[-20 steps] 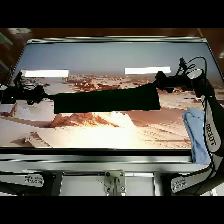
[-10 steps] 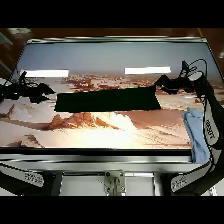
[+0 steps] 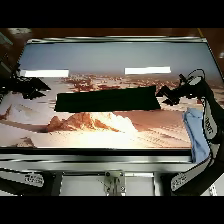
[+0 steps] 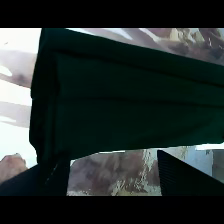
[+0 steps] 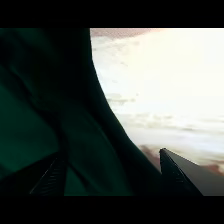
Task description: Fold the shirts.
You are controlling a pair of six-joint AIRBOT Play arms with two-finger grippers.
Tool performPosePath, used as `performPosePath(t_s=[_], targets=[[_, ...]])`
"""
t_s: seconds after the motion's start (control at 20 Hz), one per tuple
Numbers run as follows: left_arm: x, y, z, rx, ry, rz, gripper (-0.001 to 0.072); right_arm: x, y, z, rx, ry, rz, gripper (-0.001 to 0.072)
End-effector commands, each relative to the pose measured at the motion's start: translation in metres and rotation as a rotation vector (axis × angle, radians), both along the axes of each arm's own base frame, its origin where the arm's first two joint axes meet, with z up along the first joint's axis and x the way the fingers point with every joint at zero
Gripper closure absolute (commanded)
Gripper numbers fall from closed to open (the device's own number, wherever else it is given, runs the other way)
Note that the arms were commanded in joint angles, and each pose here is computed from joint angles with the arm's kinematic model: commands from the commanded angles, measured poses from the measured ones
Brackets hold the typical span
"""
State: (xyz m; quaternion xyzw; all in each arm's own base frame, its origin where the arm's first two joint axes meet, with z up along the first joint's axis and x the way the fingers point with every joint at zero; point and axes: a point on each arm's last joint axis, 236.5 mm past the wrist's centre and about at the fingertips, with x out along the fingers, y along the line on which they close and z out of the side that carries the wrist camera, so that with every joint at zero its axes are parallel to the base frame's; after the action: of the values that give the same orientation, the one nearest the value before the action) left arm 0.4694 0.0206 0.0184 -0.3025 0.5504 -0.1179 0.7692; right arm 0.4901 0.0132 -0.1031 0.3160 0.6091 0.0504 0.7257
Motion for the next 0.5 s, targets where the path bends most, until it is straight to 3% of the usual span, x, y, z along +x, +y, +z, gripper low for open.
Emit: performPosePath(t_s=[0.0, 0.2, 0.25, 0.35, 0.4, 0.45], targets=[[-0.008, -0.024, 0.009, -0.006, 0.007, -0.067, 0.0125, -0.004, 0.03, -0.017, 0.079, 0.046, 0.023, 0.0023], [-0.009, -0.055, 0.009, -0.006, 0.006, -0.133, 0.0124, -0.003, 0.047, -0.027, 0.075, 0.049, 0.042, 0.0027], [-0.009, -0.062, 0.009, -0.006, 0.006, -0.15, 0.0124, -0.003, 0.05, -0.028, 0.074, 0.05, 0.047, 0.0088], [-0.011, -0.078, 0.009, -0.006, 0.006, -0.184, 0.0124, -0.002, 0.051, -0.027, 0.079, 0.049, 0.045, 0.0467], [-0.01, -0.087, 0.008, -0.004, 0.002, -0.199, 0.0125, -0.001, 0.049, -0.023, 0.079, 0.042, 0.046, 0.0616], [-0.007, -0.095, 0.009, 0.002, -0.013, -0.207, 0.0131, 0.0, 0.048, -0.016, 0.078, 0.028, 0.061, 0.0648]])
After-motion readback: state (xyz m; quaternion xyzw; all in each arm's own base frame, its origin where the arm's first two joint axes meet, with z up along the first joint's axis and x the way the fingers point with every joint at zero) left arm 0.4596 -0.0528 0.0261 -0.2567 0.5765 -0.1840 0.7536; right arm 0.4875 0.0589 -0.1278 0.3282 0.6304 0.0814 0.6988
